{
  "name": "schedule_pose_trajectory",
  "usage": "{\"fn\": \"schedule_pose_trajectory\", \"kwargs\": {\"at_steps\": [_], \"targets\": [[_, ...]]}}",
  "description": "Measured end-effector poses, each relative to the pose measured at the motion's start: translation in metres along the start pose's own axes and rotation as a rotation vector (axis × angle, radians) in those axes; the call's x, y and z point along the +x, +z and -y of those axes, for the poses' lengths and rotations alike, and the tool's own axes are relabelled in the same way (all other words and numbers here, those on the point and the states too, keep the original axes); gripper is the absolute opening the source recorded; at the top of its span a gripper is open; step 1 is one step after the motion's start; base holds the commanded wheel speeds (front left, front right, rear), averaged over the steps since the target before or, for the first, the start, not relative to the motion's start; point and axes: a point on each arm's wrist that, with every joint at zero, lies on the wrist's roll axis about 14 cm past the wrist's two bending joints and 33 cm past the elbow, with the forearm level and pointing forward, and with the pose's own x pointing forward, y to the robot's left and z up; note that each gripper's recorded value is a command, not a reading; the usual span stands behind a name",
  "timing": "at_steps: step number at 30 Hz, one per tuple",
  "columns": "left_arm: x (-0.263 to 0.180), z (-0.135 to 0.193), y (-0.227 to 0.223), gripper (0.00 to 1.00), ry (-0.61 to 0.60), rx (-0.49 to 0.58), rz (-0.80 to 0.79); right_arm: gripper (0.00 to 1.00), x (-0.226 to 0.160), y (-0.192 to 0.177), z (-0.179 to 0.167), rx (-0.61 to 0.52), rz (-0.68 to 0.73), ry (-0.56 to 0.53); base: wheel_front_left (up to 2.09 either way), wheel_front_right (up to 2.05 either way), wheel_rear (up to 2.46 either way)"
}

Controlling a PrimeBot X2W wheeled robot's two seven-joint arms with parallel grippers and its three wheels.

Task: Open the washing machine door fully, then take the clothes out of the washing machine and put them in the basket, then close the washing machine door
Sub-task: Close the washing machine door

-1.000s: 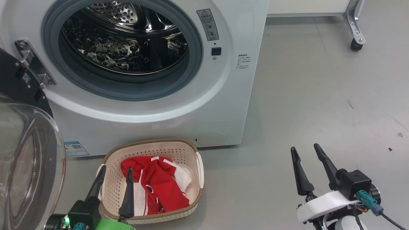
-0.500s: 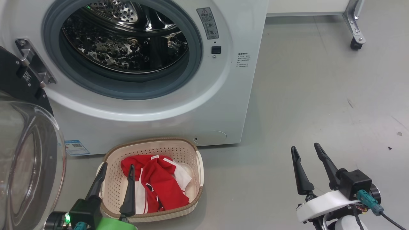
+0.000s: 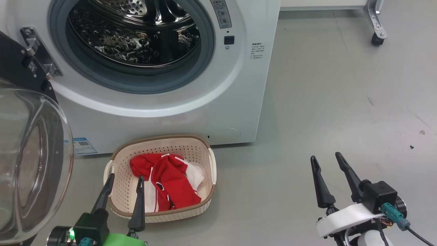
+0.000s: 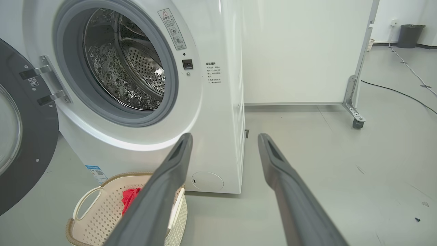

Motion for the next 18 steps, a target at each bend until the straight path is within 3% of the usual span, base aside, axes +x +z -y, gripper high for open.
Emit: {"fn": "schedule_pose_trajectory", "kwargs": {"at_steps": [18], "targets": [[0.0033,0.005,0.0009,1.0,-0.018,-0.005,-0.001,1.0,0.0002,-0.0034,0.0042,0.002,-0.01,-0.017,-1.02,1.02,0.0]]}}
